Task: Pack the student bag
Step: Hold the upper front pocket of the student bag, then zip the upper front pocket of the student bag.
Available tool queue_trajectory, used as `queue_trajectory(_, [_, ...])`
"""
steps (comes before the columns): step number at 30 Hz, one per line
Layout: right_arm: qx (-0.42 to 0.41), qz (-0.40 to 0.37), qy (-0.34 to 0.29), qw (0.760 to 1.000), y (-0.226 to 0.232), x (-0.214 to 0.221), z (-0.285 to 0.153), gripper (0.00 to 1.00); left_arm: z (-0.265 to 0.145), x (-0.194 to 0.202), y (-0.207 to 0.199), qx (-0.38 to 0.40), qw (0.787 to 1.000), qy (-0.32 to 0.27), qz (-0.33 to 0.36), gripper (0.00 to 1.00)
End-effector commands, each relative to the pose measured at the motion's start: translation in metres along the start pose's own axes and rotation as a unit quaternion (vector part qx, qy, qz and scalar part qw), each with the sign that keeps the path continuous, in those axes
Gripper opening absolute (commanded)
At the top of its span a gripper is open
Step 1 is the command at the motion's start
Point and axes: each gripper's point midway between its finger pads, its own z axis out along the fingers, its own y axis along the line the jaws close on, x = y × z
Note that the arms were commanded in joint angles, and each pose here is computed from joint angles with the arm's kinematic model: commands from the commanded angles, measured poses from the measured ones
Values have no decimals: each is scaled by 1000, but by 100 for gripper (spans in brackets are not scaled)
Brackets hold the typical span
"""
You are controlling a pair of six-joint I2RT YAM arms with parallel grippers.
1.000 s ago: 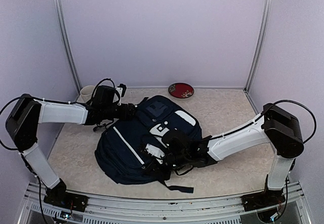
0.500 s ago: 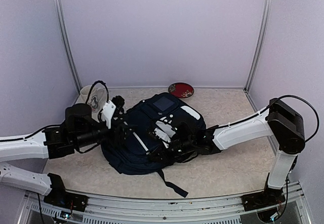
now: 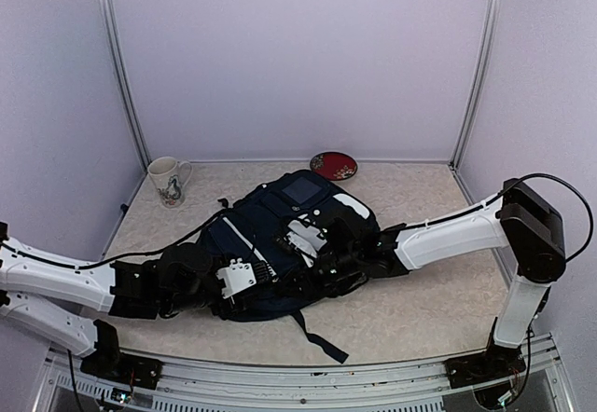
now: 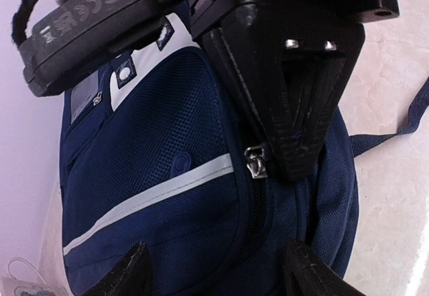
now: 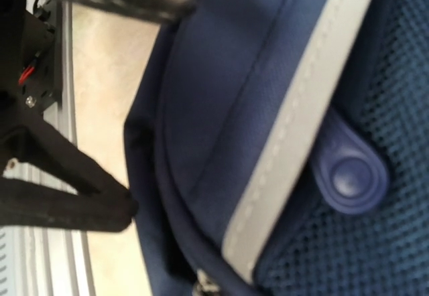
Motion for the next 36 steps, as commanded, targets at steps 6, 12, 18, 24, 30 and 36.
queue_trajectory(6, [12,-1,-39,999,0,-37,-19,0,19,4,-4,8,997,10,77,45])
queue_trajectory(12, [110,17,13,994,-29,-20,-31,0,30,15,-3,0,993,46,106,0])
queue_trajectory(18, [266,8,123,956,-73,22,-73,0,19,16,1,-6,994,45,100,0])
queue_trajectory(24, [381,0,194,904,-113,44,-121,0,13,15,-1,0,994,46,101,0])
queue_trajectory(30, [384,-14,196,902,-124,36,-134,0,14,20,-7,15,993,61,100,0])
queue_trajectory(36, [399,-27,207,893,-144,32,-141,0,13,19,-10,23,993,58,96,0])
